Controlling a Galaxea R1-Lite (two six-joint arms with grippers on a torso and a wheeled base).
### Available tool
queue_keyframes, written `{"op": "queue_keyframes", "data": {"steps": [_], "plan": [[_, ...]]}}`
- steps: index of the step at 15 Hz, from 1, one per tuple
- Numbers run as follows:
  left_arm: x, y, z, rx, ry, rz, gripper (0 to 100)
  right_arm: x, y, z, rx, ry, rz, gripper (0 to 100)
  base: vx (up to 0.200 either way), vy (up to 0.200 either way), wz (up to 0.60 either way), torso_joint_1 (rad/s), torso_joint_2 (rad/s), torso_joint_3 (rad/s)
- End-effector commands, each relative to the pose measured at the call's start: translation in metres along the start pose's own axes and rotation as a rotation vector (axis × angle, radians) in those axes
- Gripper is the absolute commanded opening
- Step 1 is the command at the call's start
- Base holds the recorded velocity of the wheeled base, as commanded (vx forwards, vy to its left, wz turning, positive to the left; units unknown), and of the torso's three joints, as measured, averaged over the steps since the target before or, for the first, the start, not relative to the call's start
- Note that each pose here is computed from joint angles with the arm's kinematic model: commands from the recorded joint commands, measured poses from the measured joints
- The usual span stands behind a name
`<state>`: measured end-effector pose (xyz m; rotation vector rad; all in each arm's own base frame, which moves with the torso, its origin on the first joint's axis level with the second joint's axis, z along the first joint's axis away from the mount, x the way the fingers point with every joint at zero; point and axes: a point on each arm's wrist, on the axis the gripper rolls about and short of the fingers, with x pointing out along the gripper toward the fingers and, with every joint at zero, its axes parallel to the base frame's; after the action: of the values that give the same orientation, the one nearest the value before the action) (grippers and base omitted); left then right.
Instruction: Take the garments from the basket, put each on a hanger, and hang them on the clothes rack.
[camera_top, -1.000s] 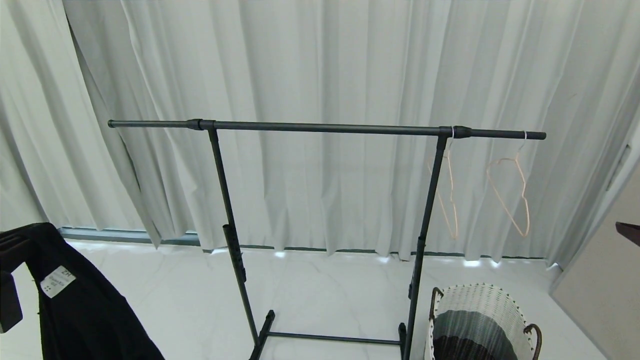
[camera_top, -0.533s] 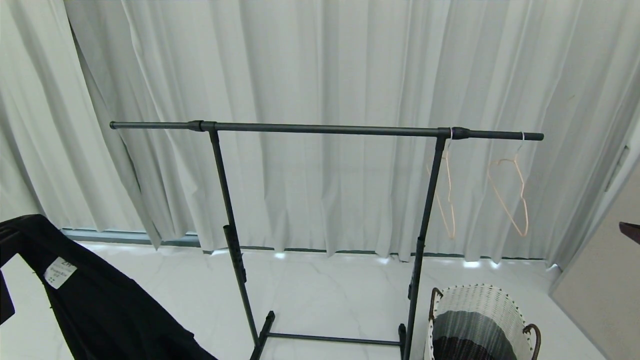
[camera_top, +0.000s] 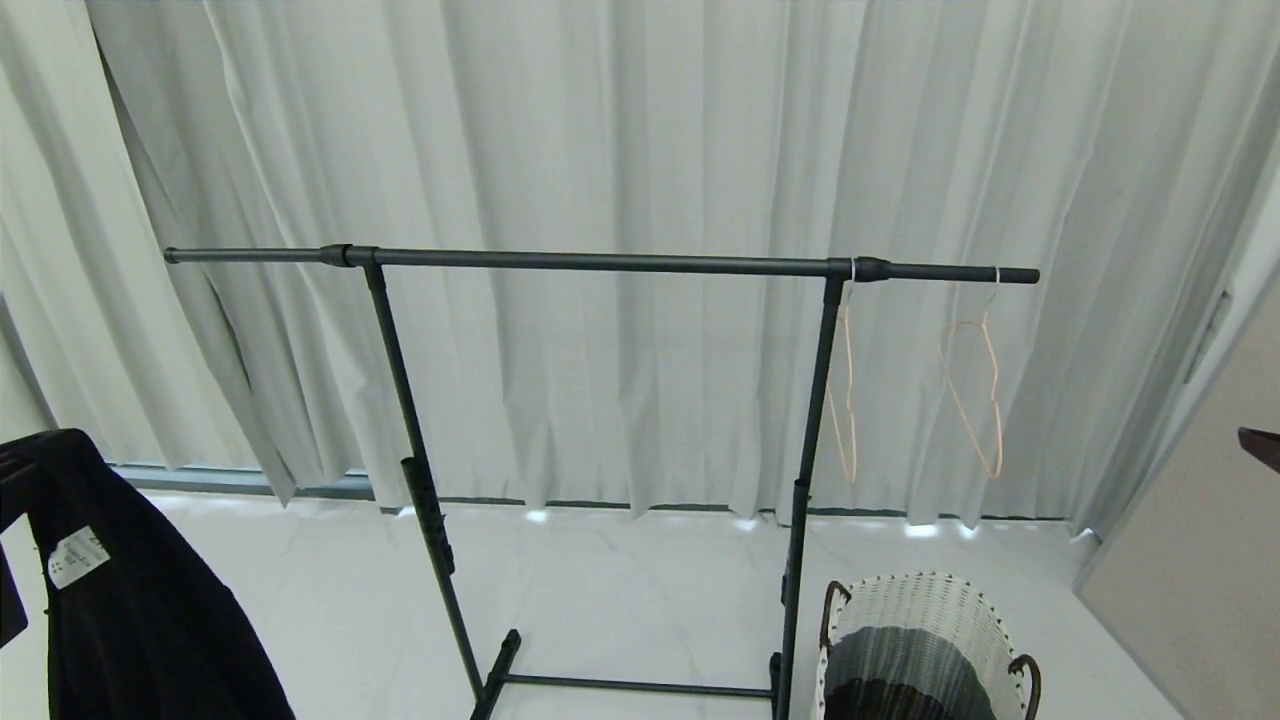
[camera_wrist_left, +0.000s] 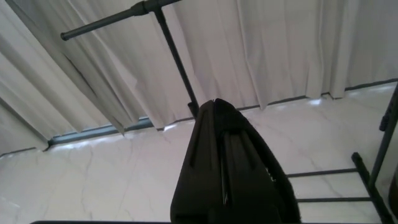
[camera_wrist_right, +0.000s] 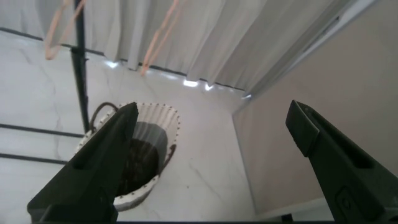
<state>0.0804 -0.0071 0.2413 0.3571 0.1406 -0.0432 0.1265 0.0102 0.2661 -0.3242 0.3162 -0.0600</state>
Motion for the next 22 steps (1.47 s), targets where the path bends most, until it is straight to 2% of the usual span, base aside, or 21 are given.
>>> {"op": "queue_keyframes", "data": {"steps": [1,15,22], "plan": [[0.0001,0.0,0.0,0.0,0.0,0.0,0,0.0014,0.0004,-0.0004,-0.002,0.006,0.002,100,0.0,0.0,0.0,0.0,0.0,0.0],[0.0011,-0.0003,-0.0006,0.002,0.003,-0.001,0,0.0044,0.0013,-0.0008,-0.012,0.017,0.007,100,0.0,0.0,0.0,0.0,0.0,0.0],[0.0018,-0.0011,-0.0023,0.002,0.009,-0.005,0,0.0063,0.0019,-0.0013,-0.014,0.025,0.007,100,0.2,0.0,0.0,0.003,0.0,0.006]]}}
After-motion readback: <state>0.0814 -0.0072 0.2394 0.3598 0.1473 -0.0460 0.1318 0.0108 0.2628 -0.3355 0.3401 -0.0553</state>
